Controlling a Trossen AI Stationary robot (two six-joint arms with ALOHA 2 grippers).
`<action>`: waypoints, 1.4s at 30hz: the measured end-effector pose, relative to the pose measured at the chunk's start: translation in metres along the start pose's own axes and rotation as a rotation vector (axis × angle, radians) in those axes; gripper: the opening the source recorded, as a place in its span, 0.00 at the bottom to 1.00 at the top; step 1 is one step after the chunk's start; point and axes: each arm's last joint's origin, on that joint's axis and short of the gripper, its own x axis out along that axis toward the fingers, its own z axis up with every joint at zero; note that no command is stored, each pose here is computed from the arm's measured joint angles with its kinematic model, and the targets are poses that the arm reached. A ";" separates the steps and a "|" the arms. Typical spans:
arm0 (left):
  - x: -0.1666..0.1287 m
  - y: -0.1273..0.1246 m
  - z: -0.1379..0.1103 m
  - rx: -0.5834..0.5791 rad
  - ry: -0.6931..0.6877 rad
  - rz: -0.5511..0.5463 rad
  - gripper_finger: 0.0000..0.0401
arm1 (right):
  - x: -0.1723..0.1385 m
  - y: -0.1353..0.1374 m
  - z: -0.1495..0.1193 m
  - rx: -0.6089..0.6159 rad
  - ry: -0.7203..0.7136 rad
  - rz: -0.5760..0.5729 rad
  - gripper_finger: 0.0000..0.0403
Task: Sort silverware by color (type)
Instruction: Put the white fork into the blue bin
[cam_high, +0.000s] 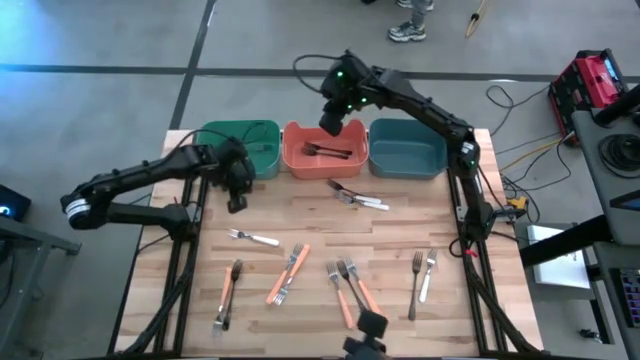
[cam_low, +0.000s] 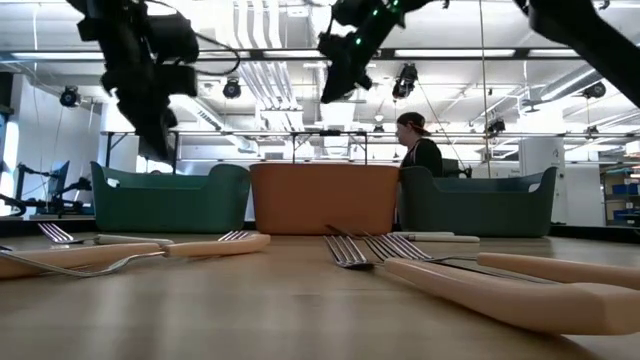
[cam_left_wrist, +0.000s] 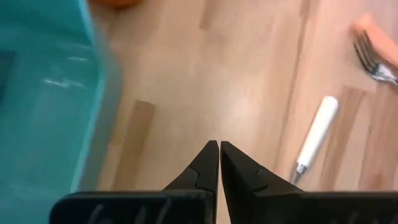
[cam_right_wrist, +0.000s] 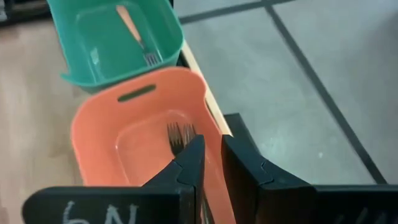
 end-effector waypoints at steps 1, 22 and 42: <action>0.001 -0.001 0.000 0.004 -0.007 -0.011 0.00 | -0.006 0.000 0.001 0.003 -0.010 -0.002 0.12; 0.010 -0.066 0.011 0.134 0.024 -0.182 0.00 | -0.060 0.005 0.008 -0.004 -0.126 0.112 0.11; 0.067 -0.087 0.014 0.170 0.274 -0.193 0.02 | -0.060 0.006 0.002 -0.053 -0.068 0.119 0.11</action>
